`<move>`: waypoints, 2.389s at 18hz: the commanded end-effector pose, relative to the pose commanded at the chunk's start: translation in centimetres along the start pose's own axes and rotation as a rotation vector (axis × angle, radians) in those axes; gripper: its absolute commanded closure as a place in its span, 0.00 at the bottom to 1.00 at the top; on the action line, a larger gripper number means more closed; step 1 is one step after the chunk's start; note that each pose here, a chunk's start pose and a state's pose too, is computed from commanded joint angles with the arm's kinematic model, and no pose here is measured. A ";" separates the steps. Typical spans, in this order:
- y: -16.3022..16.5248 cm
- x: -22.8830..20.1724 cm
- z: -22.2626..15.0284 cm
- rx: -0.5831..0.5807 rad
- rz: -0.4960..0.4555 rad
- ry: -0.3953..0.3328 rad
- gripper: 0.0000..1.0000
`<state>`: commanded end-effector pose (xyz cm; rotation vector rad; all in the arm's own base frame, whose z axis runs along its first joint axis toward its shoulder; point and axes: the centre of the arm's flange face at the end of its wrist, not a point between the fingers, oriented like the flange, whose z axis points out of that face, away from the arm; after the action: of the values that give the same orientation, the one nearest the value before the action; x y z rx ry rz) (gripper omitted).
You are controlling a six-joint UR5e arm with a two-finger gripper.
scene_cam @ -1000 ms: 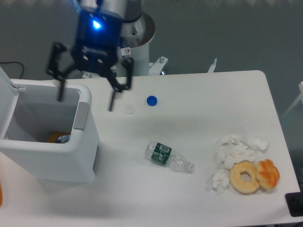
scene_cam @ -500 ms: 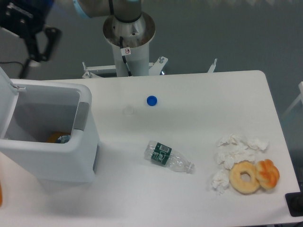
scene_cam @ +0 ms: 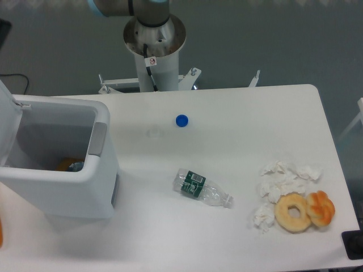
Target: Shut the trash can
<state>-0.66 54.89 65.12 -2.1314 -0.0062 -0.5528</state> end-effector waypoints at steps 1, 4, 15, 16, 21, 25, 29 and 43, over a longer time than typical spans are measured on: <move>0.3 0.3 0.5 -0.010 0.000 0.009 0.00; 1.4 1.4 1.8 -0.038 0.005 0.032 0.00; 3.2 1.1 4.6 -0.092 -0.010 0.054 0.00; 3.3 0.6 5.1 -0.100 -0.015 0.054 0.00; 3.4 0.2 5.7 -0.107 -0.007 0.054 0.00; 3.3 0.2 5.5 -0.104 0.004 0.048 0.00; 3.4 -0.5 5.4 -0.108 0.008 0.003 0.00; 3.7 -7.5 2.8 -0.101 0.016 -0.182 0.00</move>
<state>-5.60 56.37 57.98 -2.2721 -0.0642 -0.3550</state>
